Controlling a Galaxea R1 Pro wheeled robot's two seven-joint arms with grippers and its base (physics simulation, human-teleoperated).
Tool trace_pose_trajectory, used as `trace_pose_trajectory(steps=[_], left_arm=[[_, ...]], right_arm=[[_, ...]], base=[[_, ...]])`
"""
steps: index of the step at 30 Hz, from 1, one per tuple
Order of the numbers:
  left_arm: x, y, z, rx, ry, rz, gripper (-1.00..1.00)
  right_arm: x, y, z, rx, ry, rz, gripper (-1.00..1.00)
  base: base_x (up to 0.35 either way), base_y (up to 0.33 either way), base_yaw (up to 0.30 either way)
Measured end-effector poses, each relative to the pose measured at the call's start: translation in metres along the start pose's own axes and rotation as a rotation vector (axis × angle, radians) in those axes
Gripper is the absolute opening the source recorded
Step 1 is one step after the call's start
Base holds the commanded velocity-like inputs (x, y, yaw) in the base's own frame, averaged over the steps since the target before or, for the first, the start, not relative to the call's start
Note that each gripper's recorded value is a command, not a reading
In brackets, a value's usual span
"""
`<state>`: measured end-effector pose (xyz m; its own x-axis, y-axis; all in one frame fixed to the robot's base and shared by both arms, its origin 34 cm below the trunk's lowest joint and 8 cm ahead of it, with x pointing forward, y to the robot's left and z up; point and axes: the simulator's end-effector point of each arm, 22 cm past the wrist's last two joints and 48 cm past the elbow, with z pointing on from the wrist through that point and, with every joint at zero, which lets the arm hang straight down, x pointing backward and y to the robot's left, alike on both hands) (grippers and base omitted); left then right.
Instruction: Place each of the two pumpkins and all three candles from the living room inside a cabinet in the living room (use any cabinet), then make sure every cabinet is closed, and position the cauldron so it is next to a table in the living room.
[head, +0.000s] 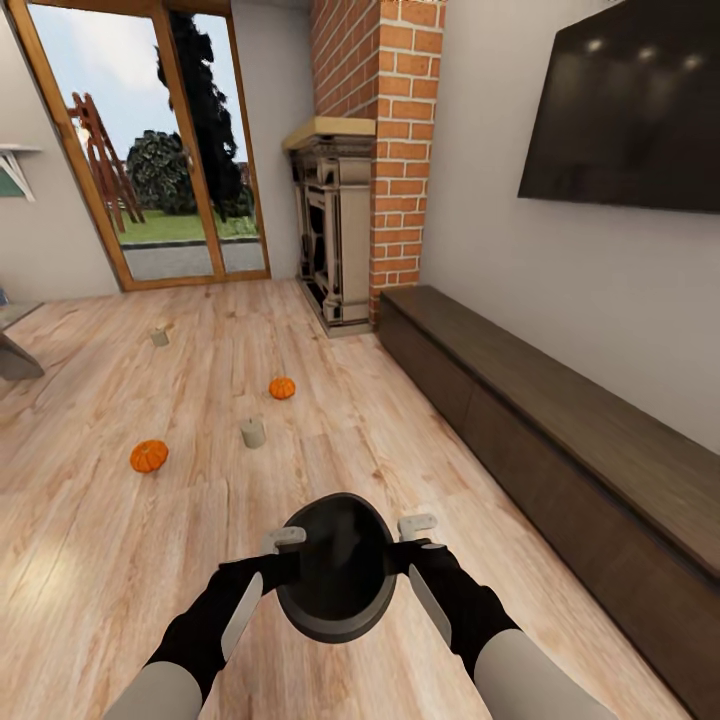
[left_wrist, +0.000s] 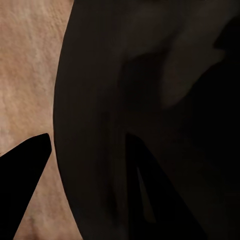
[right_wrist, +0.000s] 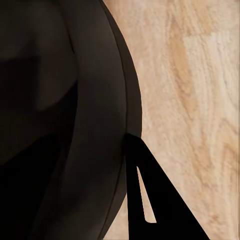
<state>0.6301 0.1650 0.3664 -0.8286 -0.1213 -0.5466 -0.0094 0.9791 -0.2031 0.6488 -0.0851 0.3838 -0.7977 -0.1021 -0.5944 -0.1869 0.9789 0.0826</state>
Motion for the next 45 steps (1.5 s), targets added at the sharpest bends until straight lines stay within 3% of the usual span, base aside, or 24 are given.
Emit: trace_pose_trajectory(steps=[18,45], left_arm=[[-0.029,-0.008,-0.027,0.0,0.001,-0.001,-1.0],[-0.033,-0.008,-0.028,0.001,-0.008,-0.002,-1.0]], right_arm=[[-0.031,0.001,-0.026,0.001,0.001,0.001,-1.0],[-0.035,0.002,-0.027,0.003,-0.007,0.003,-1.0]], base=[[0.0,0.0,0.0],[-0.006,0.0,0.0]])
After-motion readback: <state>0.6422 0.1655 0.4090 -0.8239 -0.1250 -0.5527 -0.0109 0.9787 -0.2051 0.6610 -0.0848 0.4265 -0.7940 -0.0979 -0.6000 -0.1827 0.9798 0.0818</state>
